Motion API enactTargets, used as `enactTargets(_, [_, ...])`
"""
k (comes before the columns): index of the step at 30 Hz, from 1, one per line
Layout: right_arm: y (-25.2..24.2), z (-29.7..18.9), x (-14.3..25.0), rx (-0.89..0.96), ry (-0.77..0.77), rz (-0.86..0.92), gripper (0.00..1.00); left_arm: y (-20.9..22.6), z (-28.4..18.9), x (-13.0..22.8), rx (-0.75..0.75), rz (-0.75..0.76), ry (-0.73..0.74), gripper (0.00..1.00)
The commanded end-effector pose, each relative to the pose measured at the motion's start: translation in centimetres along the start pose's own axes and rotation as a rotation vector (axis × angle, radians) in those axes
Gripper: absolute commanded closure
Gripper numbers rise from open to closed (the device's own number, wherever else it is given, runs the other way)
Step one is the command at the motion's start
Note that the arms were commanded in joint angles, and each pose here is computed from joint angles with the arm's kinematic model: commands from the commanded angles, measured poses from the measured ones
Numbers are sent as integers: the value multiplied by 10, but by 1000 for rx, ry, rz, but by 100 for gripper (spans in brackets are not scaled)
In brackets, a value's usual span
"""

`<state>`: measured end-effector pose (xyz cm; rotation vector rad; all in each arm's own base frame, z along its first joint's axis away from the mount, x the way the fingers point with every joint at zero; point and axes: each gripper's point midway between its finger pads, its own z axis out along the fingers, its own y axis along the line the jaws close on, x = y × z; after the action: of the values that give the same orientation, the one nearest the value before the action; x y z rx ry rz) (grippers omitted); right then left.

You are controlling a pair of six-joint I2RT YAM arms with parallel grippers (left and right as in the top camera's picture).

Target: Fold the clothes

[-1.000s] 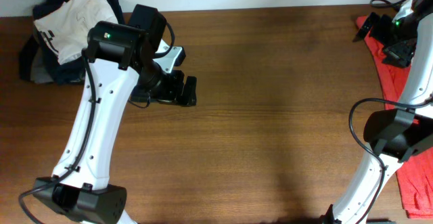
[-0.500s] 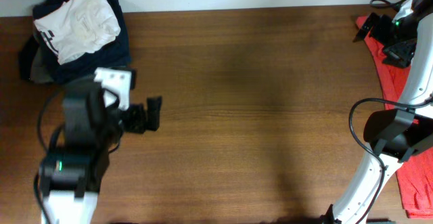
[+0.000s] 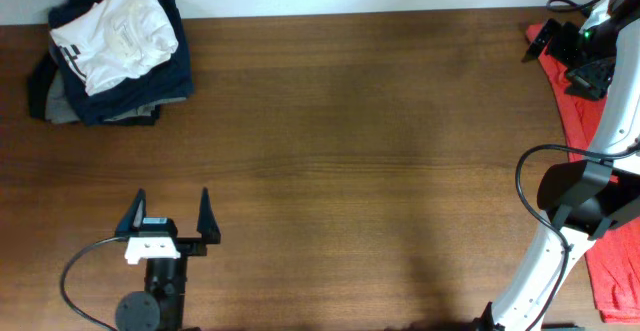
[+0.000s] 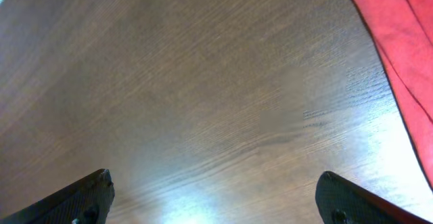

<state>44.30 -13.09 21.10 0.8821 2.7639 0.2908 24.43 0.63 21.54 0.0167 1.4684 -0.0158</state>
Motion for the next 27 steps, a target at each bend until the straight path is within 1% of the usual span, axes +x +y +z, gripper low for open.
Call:
enactTargets(1, [2,-4,1,2,-8,-16,1,2,-1,16,-15,1,7,1])
enactTargets(3, [2,-4,1,2,-8,-16,1,-4,-1,27,6,-6,50,1])
enactTargets(5, [2,-4,1,2,-8,-16,1,-8,-4,55,12,-18,164,1])
enactTargets(22, [2,-3,1,2,-6,-16,1,-9,-4,56,15,-19,171,1])
enactTargets(24, [8,-5,3,-1,-9,-29,1,-9,-4,56,15,-19,171,1])
enactTargets(25, [-1,-11,-10,103,-91,-121,1,-9,-4,56,15,-19,171,1])
enactTargets(26, [-6,-29,-25,204,-200,-153,2,-9,-4,56,15,-19,171,1])
enactTargets(27, [6,-48,-23,198,-256,-176,1,-9,-4,56,15,-19,171,1])
